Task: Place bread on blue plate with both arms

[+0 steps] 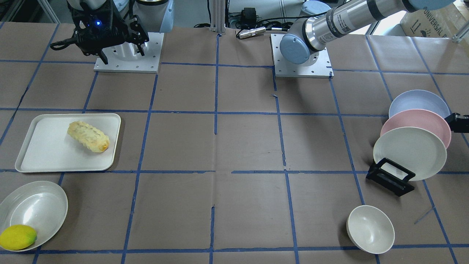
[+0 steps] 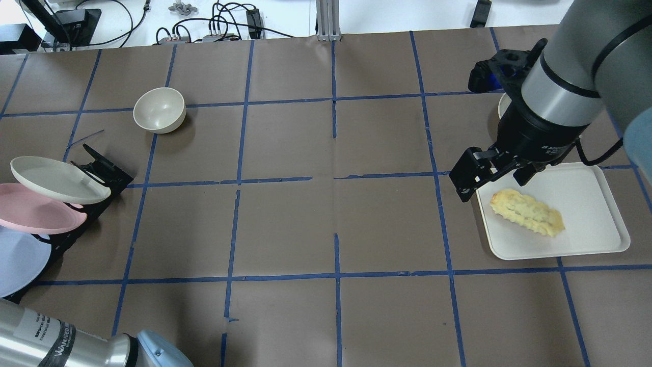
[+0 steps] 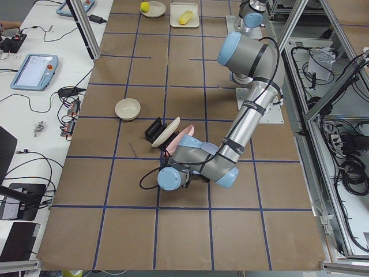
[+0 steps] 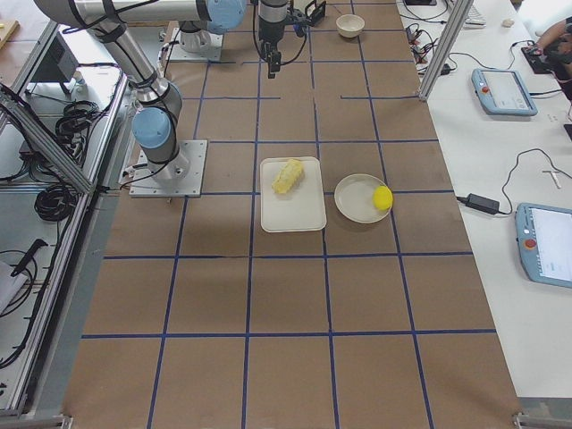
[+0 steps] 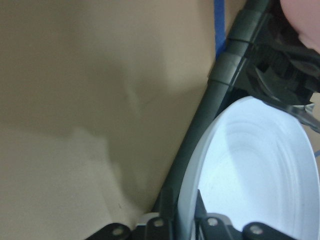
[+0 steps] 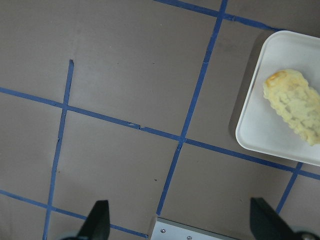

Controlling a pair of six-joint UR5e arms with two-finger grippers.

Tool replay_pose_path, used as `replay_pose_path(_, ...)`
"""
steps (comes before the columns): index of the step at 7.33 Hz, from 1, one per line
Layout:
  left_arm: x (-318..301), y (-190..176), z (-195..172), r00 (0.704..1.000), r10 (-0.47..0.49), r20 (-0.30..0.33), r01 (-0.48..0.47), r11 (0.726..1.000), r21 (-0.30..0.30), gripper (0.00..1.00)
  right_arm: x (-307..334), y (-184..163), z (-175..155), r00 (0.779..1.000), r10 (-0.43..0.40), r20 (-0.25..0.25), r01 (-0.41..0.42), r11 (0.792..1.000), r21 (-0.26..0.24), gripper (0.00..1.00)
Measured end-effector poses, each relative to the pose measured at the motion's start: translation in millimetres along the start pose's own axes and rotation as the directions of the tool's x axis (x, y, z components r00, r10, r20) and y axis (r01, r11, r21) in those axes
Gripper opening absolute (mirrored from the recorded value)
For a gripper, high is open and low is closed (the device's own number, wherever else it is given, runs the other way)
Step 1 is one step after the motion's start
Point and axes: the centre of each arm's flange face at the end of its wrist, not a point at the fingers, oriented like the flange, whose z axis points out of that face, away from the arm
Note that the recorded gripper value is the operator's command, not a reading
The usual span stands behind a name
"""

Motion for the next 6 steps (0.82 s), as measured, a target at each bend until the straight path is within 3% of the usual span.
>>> replay_pose_path(6, 19, 11, -38, 0.999, -0.010, -0.041, 0.009, 0.999, -0.031, 0.15, 0, 0, 1, 1.000, 0.000, 0.000, 0.000, 1.000, -0.001, 1.00)
